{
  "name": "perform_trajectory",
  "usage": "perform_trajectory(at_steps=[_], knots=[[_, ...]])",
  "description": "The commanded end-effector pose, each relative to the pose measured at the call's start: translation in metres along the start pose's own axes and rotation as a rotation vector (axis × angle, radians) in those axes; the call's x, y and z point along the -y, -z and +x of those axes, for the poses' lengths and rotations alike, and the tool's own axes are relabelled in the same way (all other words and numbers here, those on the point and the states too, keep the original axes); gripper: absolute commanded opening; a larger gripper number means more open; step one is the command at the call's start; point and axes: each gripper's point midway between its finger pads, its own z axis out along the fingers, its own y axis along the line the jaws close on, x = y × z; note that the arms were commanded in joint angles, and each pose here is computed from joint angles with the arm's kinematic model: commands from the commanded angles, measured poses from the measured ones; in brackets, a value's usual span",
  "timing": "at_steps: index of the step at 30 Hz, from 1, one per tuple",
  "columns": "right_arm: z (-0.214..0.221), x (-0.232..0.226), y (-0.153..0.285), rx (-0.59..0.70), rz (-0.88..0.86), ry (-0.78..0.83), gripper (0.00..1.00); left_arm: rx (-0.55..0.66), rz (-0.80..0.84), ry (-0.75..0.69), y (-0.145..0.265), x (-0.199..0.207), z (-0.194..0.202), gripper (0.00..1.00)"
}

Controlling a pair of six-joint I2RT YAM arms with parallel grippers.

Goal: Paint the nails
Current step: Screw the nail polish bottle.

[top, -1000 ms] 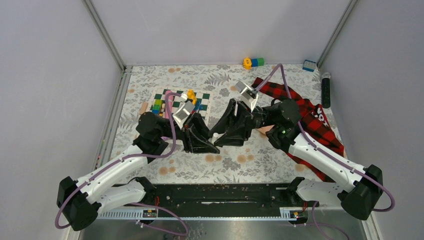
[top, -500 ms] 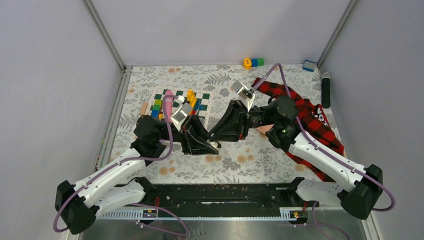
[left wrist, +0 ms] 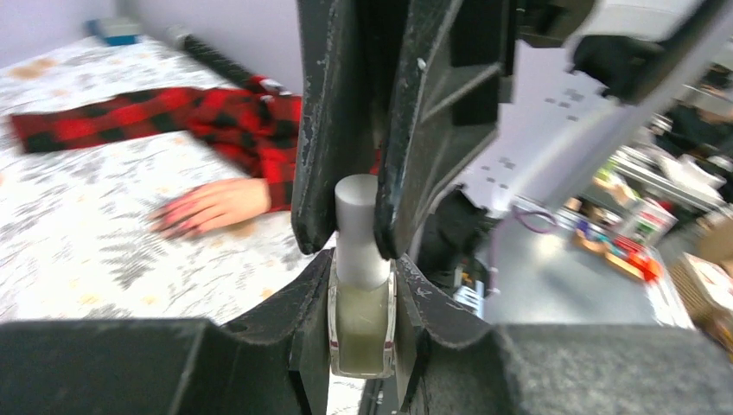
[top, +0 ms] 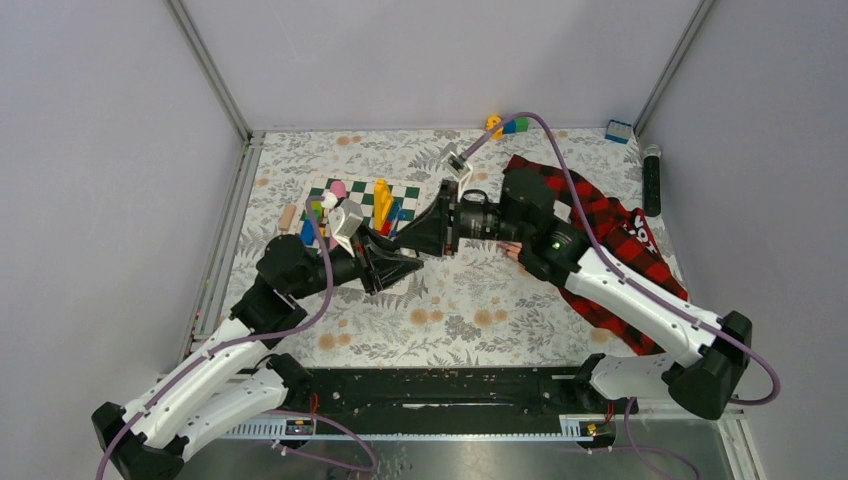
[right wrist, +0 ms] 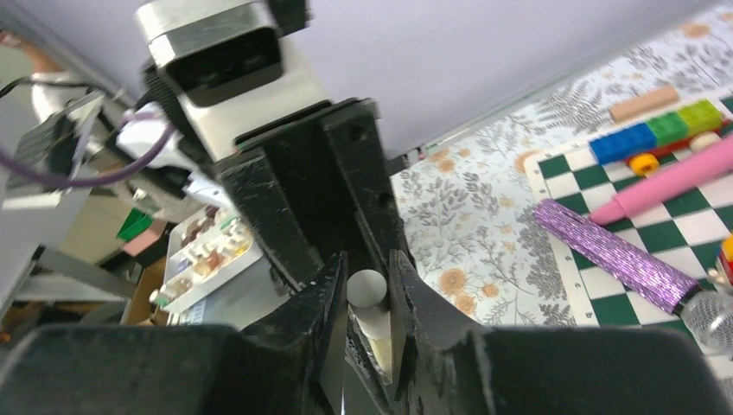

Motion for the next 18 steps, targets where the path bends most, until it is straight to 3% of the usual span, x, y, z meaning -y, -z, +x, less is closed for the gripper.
perform_trajectory(at_steps=[1,7,11,18], knots=[[0.066,0.01,-0.024,-0.223,0.095,-0.281,0.0,0.164,-0.468,-0.091,0.018,-0.085,-0.035,0.0],[0.085,0.051,-0.047,-0.221,0.336,-0.452,0.0,0.183,-0.652,-0.061,0.035,-0.117,-0.025,0.0],[0.083,0.069,-0.054,-0.227,0.495,-0.414,0.0,0.17,-0.753,-0.047,0.044,-0.134,-0.017,0.0],[0.075,0.076,-0.063,-0.193,0.579,-0.357,0.0,0.143,-0.782,-0.03,0.043,-0.142,-0.01,0.0]])
